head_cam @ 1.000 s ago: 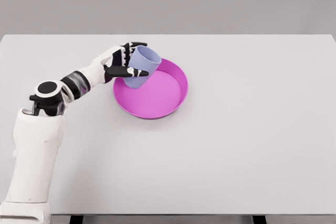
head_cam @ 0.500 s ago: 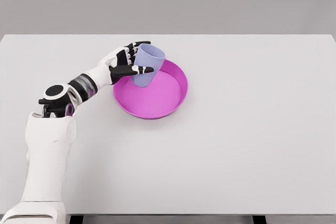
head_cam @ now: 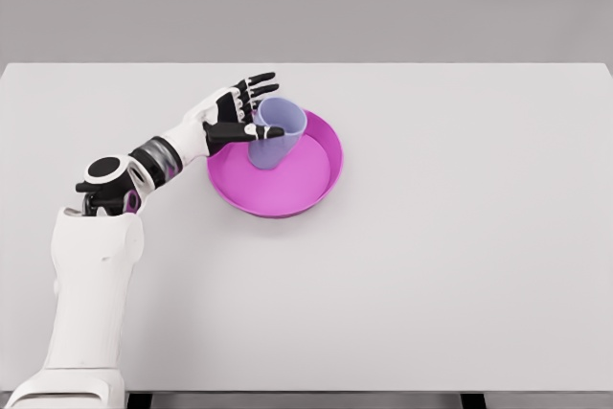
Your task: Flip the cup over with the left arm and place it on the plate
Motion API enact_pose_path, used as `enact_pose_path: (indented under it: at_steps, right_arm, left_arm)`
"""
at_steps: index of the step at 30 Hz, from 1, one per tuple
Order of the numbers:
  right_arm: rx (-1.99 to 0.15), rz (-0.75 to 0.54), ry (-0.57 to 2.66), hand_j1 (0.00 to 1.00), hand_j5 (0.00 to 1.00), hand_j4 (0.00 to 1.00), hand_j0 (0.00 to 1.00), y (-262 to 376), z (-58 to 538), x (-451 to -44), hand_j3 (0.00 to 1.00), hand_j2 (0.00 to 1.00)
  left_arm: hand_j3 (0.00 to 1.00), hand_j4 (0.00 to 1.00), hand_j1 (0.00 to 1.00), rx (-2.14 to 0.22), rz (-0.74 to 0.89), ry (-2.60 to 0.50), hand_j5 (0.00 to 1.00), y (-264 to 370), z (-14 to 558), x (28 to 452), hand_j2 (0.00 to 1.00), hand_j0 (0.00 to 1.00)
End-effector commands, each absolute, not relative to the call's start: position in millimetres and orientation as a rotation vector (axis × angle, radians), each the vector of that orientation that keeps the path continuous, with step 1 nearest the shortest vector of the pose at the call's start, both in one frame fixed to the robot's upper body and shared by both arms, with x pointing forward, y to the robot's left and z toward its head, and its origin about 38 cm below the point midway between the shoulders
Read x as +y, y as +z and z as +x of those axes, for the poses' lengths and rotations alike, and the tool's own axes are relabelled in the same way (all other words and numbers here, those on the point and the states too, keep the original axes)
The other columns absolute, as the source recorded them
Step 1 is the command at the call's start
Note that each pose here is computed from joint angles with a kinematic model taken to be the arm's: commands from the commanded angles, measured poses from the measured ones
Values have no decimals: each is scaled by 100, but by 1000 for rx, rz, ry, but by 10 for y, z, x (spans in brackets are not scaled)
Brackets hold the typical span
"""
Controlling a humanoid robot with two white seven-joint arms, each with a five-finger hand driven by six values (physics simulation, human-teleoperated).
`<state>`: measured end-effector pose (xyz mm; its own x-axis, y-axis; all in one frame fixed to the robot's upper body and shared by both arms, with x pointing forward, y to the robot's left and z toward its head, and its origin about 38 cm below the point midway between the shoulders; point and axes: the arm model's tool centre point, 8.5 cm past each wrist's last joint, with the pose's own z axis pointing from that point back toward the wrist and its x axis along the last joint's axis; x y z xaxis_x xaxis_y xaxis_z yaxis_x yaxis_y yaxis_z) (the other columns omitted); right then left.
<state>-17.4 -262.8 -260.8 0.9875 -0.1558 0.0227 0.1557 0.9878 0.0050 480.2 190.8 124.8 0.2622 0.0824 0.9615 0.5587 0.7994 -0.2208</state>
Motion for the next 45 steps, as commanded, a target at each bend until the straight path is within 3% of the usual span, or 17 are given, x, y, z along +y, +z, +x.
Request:
enact_pose_path:
  at_steps: [1, 33, 45]
  right_arm:
    - [-23, 4, -156, 100, 100, 100, 100, -2609, -173, -2627, 100, 100]
    - [-22, 4, -157, 100, 100, 100, 100, -2609, -175, -2627, 100, 100]
    - [-23, 4, -156, 100, 100, 100, 100, -2609, -173, -2627, 100, 100]
  left_arm:
    - [100, 100, 100, -1283, -604, -347, 100, 1250, 4797, 1905, 100, 100]
    - [100, 100, 100, -1369, -574, -379, 100, 1522, 4788, 2031, 100, 100]
    - [100, 100, 100, -1486, -475, -429, 100, 1739, 4812, 2352, 100, 100]
